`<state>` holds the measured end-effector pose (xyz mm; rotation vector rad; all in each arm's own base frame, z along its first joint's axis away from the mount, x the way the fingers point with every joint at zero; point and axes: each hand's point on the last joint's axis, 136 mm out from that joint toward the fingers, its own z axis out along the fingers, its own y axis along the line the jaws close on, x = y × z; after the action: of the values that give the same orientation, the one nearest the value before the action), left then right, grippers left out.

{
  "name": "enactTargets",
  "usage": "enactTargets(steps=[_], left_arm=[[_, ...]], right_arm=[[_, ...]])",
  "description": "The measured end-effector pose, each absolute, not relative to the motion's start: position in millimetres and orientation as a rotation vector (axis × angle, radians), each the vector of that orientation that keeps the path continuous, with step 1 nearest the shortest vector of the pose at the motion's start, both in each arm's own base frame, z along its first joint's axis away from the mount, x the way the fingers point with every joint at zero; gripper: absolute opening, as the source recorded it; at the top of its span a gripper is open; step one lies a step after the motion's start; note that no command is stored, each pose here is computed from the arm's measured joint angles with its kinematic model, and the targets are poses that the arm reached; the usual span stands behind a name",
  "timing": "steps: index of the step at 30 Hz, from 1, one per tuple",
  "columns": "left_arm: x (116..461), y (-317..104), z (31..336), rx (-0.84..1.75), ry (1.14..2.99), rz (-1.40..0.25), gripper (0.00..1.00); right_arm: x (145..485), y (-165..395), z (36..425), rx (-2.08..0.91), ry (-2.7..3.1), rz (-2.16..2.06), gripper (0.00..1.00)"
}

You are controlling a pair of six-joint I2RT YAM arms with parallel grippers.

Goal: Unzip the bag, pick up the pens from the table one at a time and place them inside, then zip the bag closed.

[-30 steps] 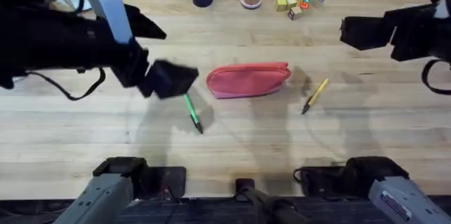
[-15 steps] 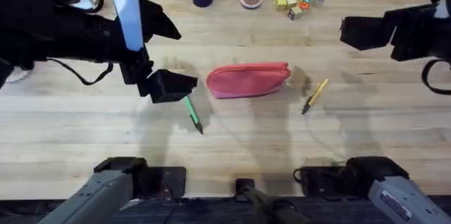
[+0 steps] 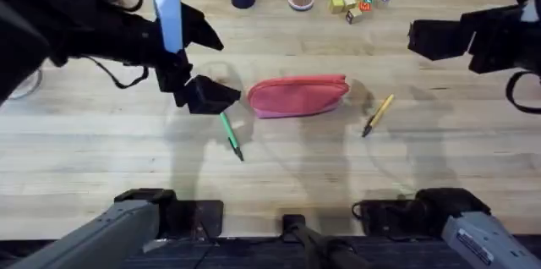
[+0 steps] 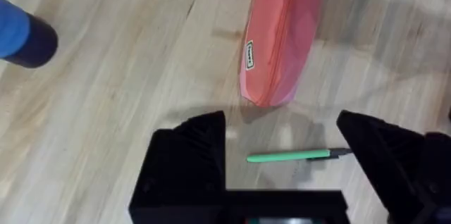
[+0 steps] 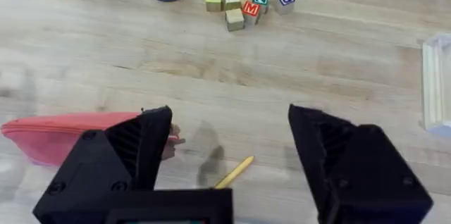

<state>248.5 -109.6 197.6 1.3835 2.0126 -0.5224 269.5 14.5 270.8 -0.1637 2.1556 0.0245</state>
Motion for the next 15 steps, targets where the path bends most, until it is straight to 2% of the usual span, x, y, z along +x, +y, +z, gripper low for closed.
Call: enactTargets(steps=[15], left_arm=[[265.2, -114.6, 162.5, 1.392, 2.083, -0.658, 0.993]], right_arm=[[269.5, 14.4, 270.8, -0.163, 2.156, 0.024, 0.996]])
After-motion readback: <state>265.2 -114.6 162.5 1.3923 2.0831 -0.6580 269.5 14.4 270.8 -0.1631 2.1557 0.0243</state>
